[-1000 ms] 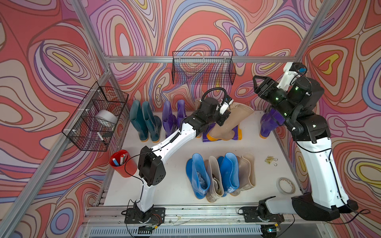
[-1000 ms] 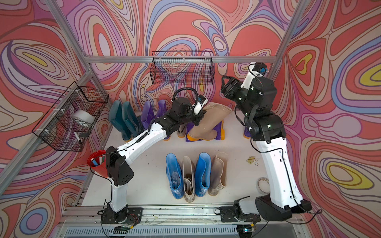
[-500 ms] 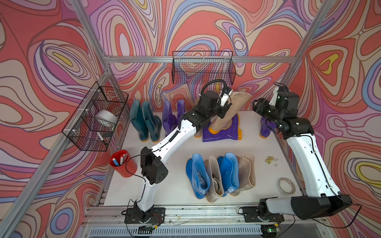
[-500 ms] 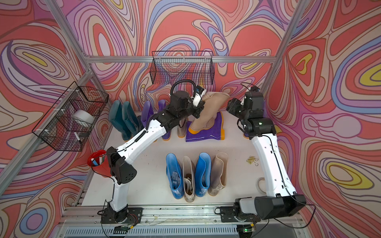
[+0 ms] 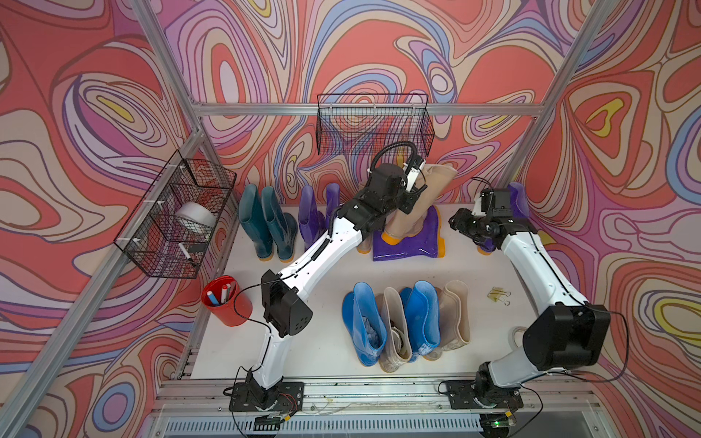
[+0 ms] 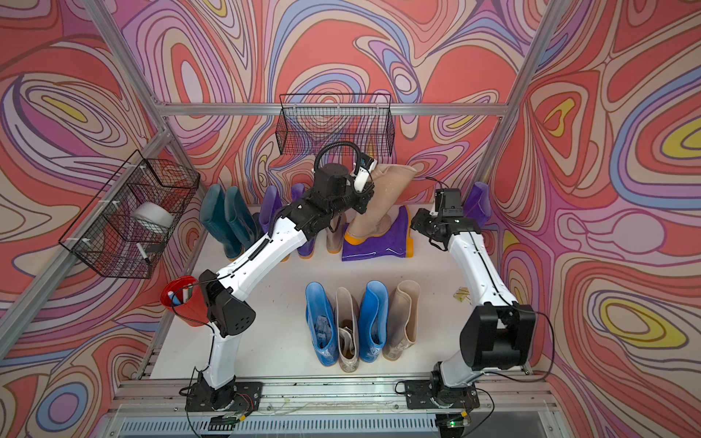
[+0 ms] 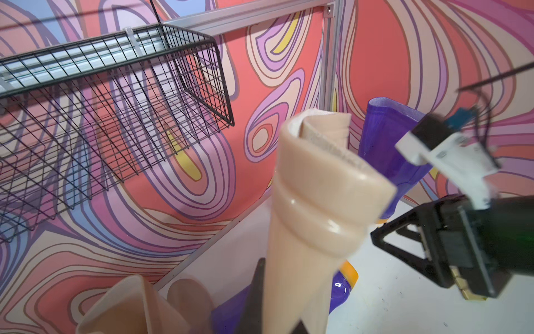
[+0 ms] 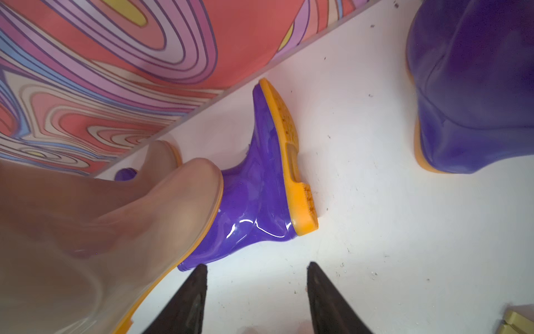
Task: Match and arrange rain boots in pairs
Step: Pick up the rain boot at the center of the board.
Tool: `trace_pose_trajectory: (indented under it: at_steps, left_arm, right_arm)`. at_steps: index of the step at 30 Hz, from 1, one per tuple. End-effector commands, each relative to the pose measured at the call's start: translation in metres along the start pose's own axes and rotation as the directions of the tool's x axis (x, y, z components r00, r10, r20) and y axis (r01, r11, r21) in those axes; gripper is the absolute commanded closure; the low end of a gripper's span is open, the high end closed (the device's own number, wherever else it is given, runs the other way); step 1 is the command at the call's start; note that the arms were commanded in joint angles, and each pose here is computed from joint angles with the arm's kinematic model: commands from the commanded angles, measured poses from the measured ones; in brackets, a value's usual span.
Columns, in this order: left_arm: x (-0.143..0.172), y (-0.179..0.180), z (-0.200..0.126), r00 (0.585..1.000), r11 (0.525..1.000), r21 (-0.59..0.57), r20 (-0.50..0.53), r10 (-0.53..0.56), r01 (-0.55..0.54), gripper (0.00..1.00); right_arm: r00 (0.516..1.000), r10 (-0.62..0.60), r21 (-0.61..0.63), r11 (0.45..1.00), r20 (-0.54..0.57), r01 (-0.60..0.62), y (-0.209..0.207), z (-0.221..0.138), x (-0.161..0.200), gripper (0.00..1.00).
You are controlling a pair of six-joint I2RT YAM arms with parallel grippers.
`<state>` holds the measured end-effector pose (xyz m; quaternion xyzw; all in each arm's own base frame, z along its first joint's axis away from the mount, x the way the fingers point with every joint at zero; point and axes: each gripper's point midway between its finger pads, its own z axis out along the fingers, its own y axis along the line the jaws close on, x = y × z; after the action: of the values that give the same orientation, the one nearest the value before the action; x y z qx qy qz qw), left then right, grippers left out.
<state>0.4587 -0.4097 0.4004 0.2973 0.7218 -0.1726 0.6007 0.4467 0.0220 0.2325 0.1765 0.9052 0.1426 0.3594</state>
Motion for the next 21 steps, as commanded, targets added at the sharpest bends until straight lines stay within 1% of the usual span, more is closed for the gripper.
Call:
trace_pose_trajectory:
  at_steps: [1,5,9,10,11,14,18,21]
  left_arm:
    - [-0.067,0.017,-0.027,0.981,0.998,-0.051,0.193,-0.012,0.023,1.00]
    - [-0.075,0.022,-0.034,0.978,0.997,-0.079,0.210,-0.008,0.025,1.00]
    - [-0.082,0.026,-0.042,0.974,0.995,-0.093,0.226,-0.001,0.023,1.00]
    - [-0.085,0.027,-0.045,0.973,0.995,-0.095,0.231,-0.002,0.025,1.00]
    - [-0.087,0.027,-0.047,0.972,0.995,-0.098,0.235,-0.002,0.026,1.00]
    - [-0.093,0.029,-0.053,0.969,0.994,-0.102,0.247,0.001,0.025,1.00]
    - [-0.096,0.028,-0.057,0.967,0.995,-0.095,0.256,-0.004,0.029,1.00]
    - [-0.097,0.027,-0.058,0.966,0.996,-0.088,0.259,-0.010,0.034,1.00]
  right_arm:
    - [0.998,-0.049,-0.036,0.998,-0.039,0.047,0.001,0.021,0.003,0.47]
    - [0.996,-0.049,-0.050,0.998,-0.077,0.046,-0.004,0.042,0.008,0.54]
    - [0.992,-0.039,-0.071,0.997,-0.117,0.031,-0.006,0.063,0.017,0.64]
    - [0.992,-0.040,-0.085,0.996,-0.118,0.030,-0.004,0.064,0.017,0.65]
    - [0.988,-0.037,-0.085,0.996,-0.152,0.024,-0.008,0.077,0.026,0.67]
    - [0.980,-0.037,-0.112,0.994,-0.193,0.016,-0.007,0.093,0.035,0.72]
    - [0.966,-0.042,-0.148,0.989,-0.256,0.004,-0.005,0.117,0.052,0.76]
    - [0.959,-0.055,-0.153,0.988,-0.277,0.013,-0.003,0.128,0.061,0.76]
